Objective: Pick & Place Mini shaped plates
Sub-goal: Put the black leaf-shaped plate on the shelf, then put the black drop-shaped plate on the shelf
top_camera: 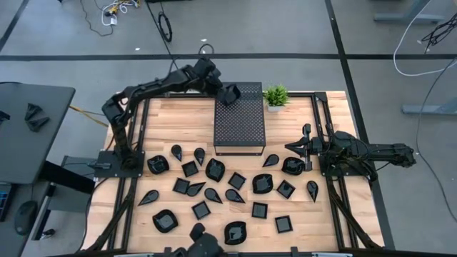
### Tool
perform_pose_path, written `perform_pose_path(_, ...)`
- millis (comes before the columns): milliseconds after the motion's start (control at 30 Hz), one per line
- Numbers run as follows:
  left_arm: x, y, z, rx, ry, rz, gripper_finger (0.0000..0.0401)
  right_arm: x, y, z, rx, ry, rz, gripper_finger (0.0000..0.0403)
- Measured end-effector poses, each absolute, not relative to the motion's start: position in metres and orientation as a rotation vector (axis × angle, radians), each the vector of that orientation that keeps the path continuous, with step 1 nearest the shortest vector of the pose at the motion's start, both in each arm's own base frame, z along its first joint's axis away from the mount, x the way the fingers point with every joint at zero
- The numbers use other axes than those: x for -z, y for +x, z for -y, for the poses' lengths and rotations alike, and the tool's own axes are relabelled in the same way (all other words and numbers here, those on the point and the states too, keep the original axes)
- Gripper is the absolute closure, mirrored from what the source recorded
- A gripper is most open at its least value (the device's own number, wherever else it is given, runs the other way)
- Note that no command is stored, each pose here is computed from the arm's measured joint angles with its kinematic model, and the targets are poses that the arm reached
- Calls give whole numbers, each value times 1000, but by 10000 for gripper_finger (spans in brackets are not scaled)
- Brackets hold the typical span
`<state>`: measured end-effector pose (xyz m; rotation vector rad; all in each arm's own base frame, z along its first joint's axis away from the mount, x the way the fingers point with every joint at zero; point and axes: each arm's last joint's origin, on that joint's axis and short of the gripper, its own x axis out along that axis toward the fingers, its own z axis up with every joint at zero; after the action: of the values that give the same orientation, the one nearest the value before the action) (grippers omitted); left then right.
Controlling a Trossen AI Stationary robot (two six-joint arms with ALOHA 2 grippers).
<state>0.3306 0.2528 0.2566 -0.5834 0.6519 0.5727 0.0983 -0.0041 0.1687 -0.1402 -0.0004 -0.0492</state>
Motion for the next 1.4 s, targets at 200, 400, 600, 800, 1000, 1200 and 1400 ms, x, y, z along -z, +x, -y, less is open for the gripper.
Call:
perform_pose_path(200, -256, 327, -257, -584, -592, -653, 387, -169, 98, 4, 49, -140, 0, 380)
perform_pose_path(400, -256, 327, -257, -584, -587, -652, 354, -169, 98, 4, 49, -140, 0, 380)
perform_pose_path(600, -257, 327, -256, -556, -556, -656, 309, -169, 98, 4, 49, -140, 0, 380)
perform_pose_path(800, -278, 320, -251, -444, -496, -616, 272, -169, 98, 4, 49, -140, 0, 380)
perform_pose_path(1000, -318, 306, -234, -378, -312, -548, 259, -169, 98, 4, 49, -140, 0, 380)
perform_pose_path(1200, -344, 296, -220, -324, -119, -507, 263, -169, 98, 4, 49, -140, 0, 380)
perform_pose_path(1400, -344, 301, -227, -326, -58, -463, 263, -169, 98, 4, 49, -140, 0, 380)
